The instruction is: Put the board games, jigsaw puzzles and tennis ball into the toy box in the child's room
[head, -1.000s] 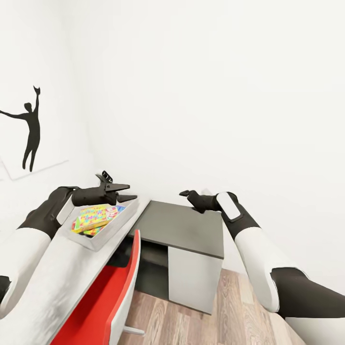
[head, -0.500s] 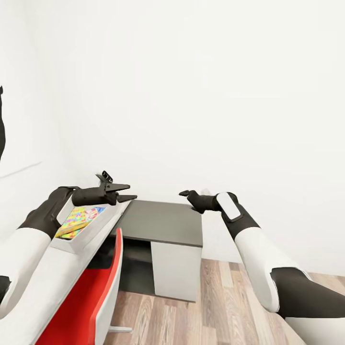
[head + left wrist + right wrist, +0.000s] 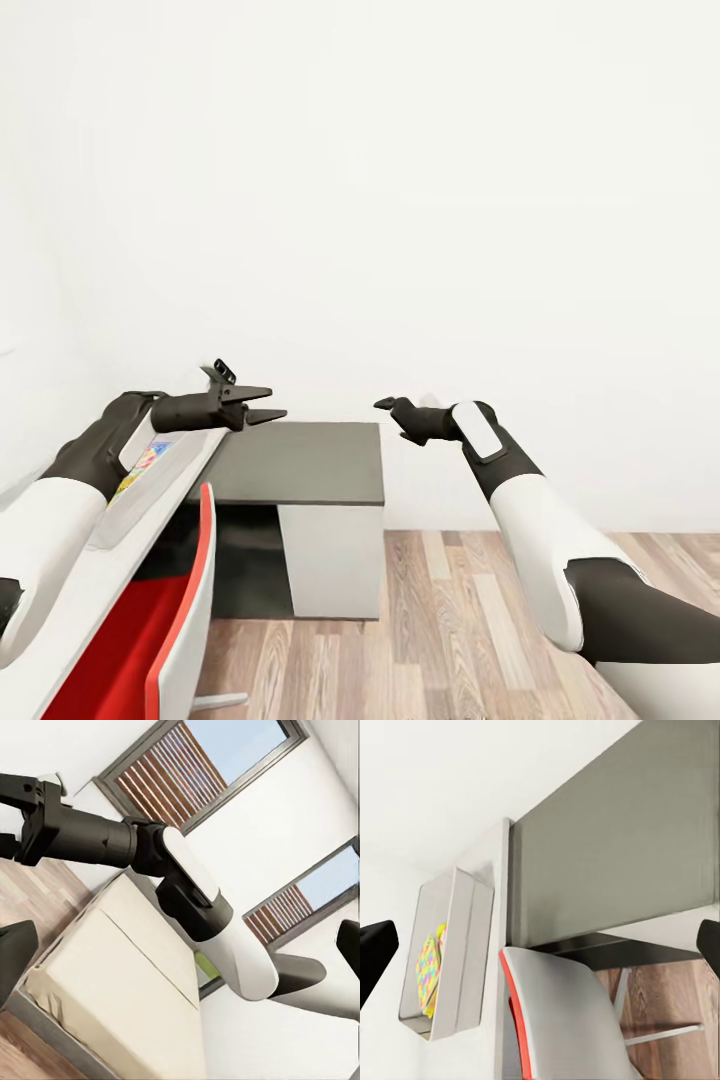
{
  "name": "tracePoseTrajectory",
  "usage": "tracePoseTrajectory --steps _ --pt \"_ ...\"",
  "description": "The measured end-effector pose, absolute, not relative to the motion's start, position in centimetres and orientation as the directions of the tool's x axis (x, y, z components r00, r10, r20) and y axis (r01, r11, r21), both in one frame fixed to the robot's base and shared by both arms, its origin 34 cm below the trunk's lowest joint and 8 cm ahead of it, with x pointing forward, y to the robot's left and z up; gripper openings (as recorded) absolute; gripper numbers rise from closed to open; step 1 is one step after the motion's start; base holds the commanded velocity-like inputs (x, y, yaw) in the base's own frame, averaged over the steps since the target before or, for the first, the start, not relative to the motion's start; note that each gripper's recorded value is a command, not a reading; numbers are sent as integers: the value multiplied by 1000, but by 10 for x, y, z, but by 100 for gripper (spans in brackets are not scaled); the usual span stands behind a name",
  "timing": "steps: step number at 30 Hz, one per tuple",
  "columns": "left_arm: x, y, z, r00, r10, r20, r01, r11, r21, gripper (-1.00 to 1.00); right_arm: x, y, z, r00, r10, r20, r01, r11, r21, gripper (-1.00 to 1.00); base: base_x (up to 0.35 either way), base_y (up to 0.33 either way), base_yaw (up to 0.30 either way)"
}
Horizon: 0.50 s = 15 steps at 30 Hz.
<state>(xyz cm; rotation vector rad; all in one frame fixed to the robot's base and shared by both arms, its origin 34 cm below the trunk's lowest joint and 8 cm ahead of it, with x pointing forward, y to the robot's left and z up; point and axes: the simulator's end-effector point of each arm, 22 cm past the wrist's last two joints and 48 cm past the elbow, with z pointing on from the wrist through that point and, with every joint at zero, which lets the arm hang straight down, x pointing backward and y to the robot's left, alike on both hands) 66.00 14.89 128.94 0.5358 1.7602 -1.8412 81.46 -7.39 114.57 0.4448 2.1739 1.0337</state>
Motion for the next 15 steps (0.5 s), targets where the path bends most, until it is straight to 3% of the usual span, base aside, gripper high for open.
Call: tracePoseTrajectory --steps 15 --pt "659 147 1284 -781 -103 -616 620 -11 -784 100 817 -87 1141 -706 560 -434 29 635 772 100 0 0 -279"
